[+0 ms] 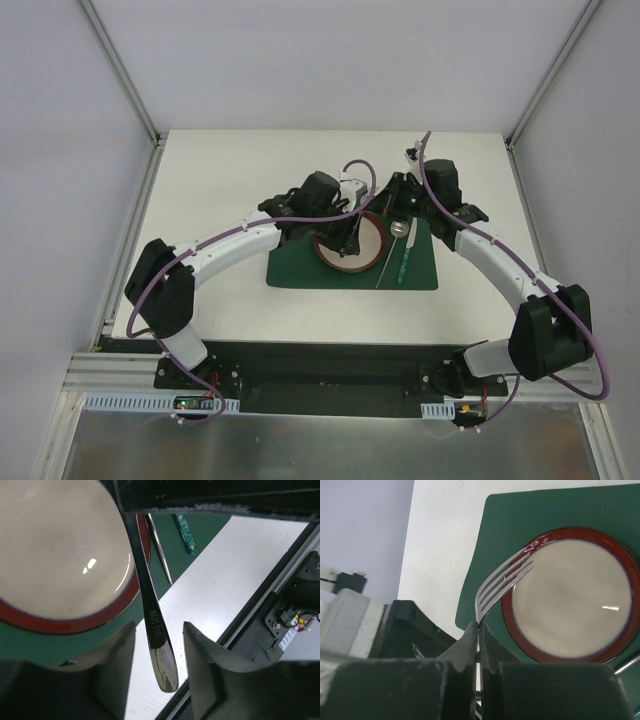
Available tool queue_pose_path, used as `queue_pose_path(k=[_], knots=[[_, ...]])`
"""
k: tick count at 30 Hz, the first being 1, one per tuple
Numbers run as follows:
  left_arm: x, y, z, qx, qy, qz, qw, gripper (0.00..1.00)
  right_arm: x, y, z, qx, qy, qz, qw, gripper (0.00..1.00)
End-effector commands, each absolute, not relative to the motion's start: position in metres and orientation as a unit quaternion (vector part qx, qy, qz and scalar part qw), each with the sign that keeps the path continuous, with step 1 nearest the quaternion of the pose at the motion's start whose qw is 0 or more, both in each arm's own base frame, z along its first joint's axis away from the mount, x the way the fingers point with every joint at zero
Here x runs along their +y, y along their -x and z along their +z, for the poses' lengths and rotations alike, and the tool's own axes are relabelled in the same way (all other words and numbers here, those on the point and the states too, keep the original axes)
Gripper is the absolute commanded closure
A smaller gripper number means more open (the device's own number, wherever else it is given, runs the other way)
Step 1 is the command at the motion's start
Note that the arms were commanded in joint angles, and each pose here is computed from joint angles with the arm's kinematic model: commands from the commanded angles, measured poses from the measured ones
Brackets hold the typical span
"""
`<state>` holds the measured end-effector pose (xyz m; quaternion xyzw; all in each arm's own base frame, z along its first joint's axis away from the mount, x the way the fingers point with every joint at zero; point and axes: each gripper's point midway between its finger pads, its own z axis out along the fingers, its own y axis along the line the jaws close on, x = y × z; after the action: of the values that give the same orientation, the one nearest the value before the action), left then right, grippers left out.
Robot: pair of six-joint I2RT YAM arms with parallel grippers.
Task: Set the dinner table for one person
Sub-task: Pick up the fork from the corner of the board.
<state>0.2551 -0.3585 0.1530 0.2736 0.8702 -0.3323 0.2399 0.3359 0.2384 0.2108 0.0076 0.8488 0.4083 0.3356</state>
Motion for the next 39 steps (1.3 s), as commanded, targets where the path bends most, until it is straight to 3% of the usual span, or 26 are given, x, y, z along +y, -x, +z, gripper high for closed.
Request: queue_pose_path(k=[1, 2, 8, 20, 24, 30, 39], knots=[[-0.366, -0.268, 0.181, 0.854, -0.280, -0.342, 0.276, 0.65, 0.238, -0.333, 0.226, 0.834, 0.008, 0.423, 0.353, 0.99], [-0.367, -0.269, 0.181, 0.854, -0.280, -0.340, 0.277, 0.75, 0.237, -0.333, 0.226, 0.834, 0.007, 0.423, 0.354, 0.99], [-0.371, -0.274, 0.183, 0.855, -0.284, -0.336, 0.274, 1.00, 0.237, -0.332, 0.223, 0.835, 0.007, 0.423, 0.351, 0.99], [-0.367, -0.276, 0.174, 0.862, -0.277, -0.324, 0.273, 1.00, 0.237, -0.329, 0.214, 0.838, 0.004, 0.428, 0.339, 0.99], [-0.367, -0.281, 0.176, 0.861, -0.279, -0.315, 0.285, 1.00, 0.236, -0.327, 0.209, 0.841, 0.003, 0.425, 0.335, 0.91], [-0.366, -0.290, 0.180, 0.862, -0.274, -0.303, 0.300, 1.00, 0.233, -0.326, 0.208, 0.844, 0.002, 0.419, 0.337, 0.67], [-0.315, -0.332, 0.190, 0.883, -0.190, -0.240, 0.356, 1.00, 0.209, -0.307, 0.232, 0.831, 0.002, 0.417, 0.367, 0.65]])
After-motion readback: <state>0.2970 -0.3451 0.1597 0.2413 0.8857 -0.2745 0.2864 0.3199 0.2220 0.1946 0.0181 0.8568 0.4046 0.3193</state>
